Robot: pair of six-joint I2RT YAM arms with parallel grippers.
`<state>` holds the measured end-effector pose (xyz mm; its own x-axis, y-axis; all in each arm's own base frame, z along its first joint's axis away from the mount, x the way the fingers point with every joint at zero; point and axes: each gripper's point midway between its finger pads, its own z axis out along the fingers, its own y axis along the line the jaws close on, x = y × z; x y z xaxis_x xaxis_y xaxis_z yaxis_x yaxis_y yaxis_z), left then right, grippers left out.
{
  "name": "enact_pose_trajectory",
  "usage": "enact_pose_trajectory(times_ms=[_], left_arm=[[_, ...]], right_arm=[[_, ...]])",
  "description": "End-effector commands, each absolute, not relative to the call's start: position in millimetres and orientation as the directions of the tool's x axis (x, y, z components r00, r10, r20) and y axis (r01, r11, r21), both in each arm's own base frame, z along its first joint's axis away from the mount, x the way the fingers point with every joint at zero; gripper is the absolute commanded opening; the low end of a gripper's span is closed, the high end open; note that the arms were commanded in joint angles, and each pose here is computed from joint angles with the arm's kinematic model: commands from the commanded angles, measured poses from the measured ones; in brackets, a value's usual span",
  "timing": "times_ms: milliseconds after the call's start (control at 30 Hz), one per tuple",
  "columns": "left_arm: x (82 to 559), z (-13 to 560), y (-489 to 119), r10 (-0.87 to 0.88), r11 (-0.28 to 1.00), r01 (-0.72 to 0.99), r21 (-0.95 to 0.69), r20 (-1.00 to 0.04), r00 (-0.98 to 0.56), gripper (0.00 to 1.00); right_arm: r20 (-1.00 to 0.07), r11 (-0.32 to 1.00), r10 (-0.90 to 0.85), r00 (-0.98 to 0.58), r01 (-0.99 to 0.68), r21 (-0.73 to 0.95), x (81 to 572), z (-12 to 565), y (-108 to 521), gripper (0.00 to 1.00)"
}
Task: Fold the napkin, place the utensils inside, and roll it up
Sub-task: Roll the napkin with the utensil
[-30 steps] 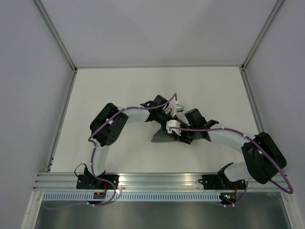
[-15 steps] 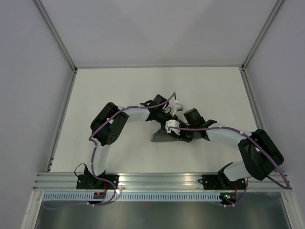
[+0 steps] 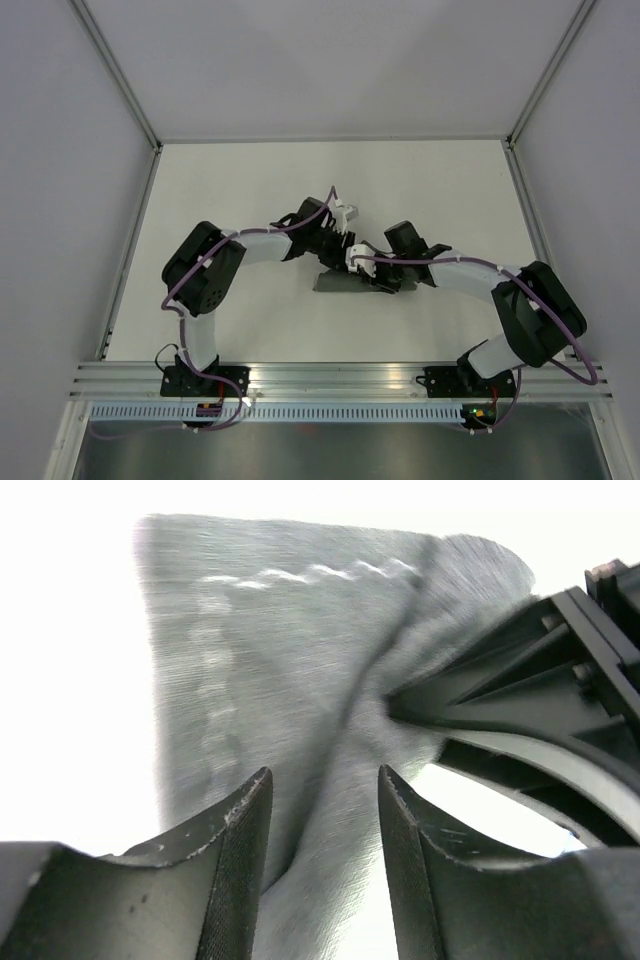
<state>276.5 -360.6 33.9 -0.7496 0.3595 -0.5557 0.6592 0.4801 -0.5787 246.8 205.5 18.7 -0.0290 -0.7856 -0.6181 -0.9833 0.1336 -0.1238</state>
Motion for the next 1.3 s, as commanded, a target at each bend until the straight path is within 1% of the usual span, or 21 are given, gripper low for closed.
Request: enact_pose_trajectory(times_ms=[0,133,167,233,267,333,367,400,433,500,533,600,633,700,733,800,833,933,1033,1133,1267], left_arm=[[333.0,69.1,-336.3,0.086,0.635,0.538,-0.555,-0.641,-0.763,0.53],[344.2,80.4,-313.0,-0.029,0.693,0.482,-0.536,-0.688,-0.725,0.53],[349.7,98.1,-310.1,-0.074,0.693,0.488,-0.531,-0.725,-0.684,0.53],[352.5,94.7,-291.2,-0.121,0.751,0.438,-0.494,-0.756,-0.644,0.53],[363.0,120.9,-282.7,-0.19,0.769,0.429,-0.474,-0.81,-0.555,0.53],[358.0,114.7,-259.2,-0.229,0.814,0.37,-0.448,-0.833,-0.504,0.53],[362.1,118.6,-246.0,-0.246,0.85,0.329,-0.412,-0.862,-0.443,0.53],[362.3,137.9,-242.8,-0.271,0.845,0.348,-0.405,-0.887,-0.374,0.53],[357.2,132.8,-237.4,-0.232,0.862,0.357,-0.36,-0.906,-0.354,0.53],[346.1,143.0,-245.0,-0.169,0.87,0.407,-0.28,-0.943,-0.288,0.54],[342.4,145.2,-248.2,-0.07,0.877,0.45,-0.168,-0.972,-0.225,0.56],[327.8,154.1,-268.4,0.02,0.871,0.49,-0.04,-0.993,-0.116,0.62],[324.8,153.9,-273.0,0.126,0.856,0.509,0.085,-0.991,-0.046,0.63],[310.3,157.3,-295.7,0.189,0.806,0.567,0.171,-0.982,0.028,0.65],[308.3,150.7,-300.4,0.261,0.777,0.578,0.248,-0.963,0.062,0.65],[297.9,148.3,-319.9,0.316,0.705,0.636,0.314,-0.942,0.115,0.66],[295.3,143.1,-323.0,0.386,0.656,0.643,0.394,-0.908,0.162,0.66],[279.4,123.7,-339.7,0.506,0.504,0.678,0.535,-0.819,0.27,0.69],[260.6,102.3,-357.1,0.553,0.354,0.74,0.572,-0.766,0.327,0.7],[254.2,91.4,-365.6,0.571,0.279,0.751,0.599,-0.732,0.371,0.72],[245.4,75.7,-377.6,0.576,0.203,0.779,0.594,-0.716,0.395,0.78]], right_arm=[[-0.558,0.138,-0.821,-0.121,-0.99,0.012,227.3,-1.1,187.6,0.15],[-0.57,0.146,-0.806,-0.163,-0.986,0.075,237.3,5.9,185.8,0.13],[-0.573,0.139,-0.8,-0.179,-0.984,0.114,234.7,3.7,187.5,0.13],[-0.573,0.129,-0.797,-0.192,-0.98,0.149,238.1,8.8,187.3,0.13],[-0.57,0.123,-0.794,-0.211,-0.974,0.189,235.6,5.1,187.9,0.13],[-0.574,0.118,-0.785,-0.23,-0.967,0.226,239.2,10.4,188.4,0.13],[-0.565,0.125,-0.785,-0.254,-0.958,0.256,239.4,5.8,186.8,0.14],[-0.564,0.119,-0.781,-0.269,-0.95,0.29,236.1,7.3,187.7,0.14],[-0.572,0.116,-0.775,-0.268,-0.95,0.289,244.1,10.8,188.9,0.14],[-0.548,0.12,-0.775,-0.316,-0.924,0.363,240.5,6.6,187.0,0.14],[-0.557,0.114,-0.771,-0.309,-0.927,0.356,251.0,11.1,189.8,0.13],[-0.521,0.112,-0.774,-0.361,-0.887,0.447,243.7,5.1,188.9,0.13],[-0.518,0.116,-0.769,-0.373,-0.879,0.462,252.2,2.7,189.9,0.14],[-0.503,0.126,-0.761,-0.409,-0.855,0.503,253.2,2.8,186.6,0.13],[-0.506,0.127,-0.76,-0.408,-0.856,0.5,259.0,3.6,187.5,0.13],[-0.482,0.146,-0.761,-0.435,-0.838,0.527,260.1,-3.2,185.3,0.14],[-0.48,0.151,-0.76,-0.438,-0.837,0.526,264.1,-4.1,185.9,0.13],[-0.46,0.162,-0.759,-0.46,-0.818,0.552,265.0,-9.9,185.3,0.14],[-0.455,0.167,-0.76,-0.464,-0.816,0.553,267.0,-11.9,185.0,0.13],[-0.446,0.179,-0.762,-0.47,-0.814,0.552,269.4,-15.3,184.0,0.14],[-0.436,0.185,-0.763,-0.477,-0.808,0.559,269.1,-19.5,182.9,0.13]])
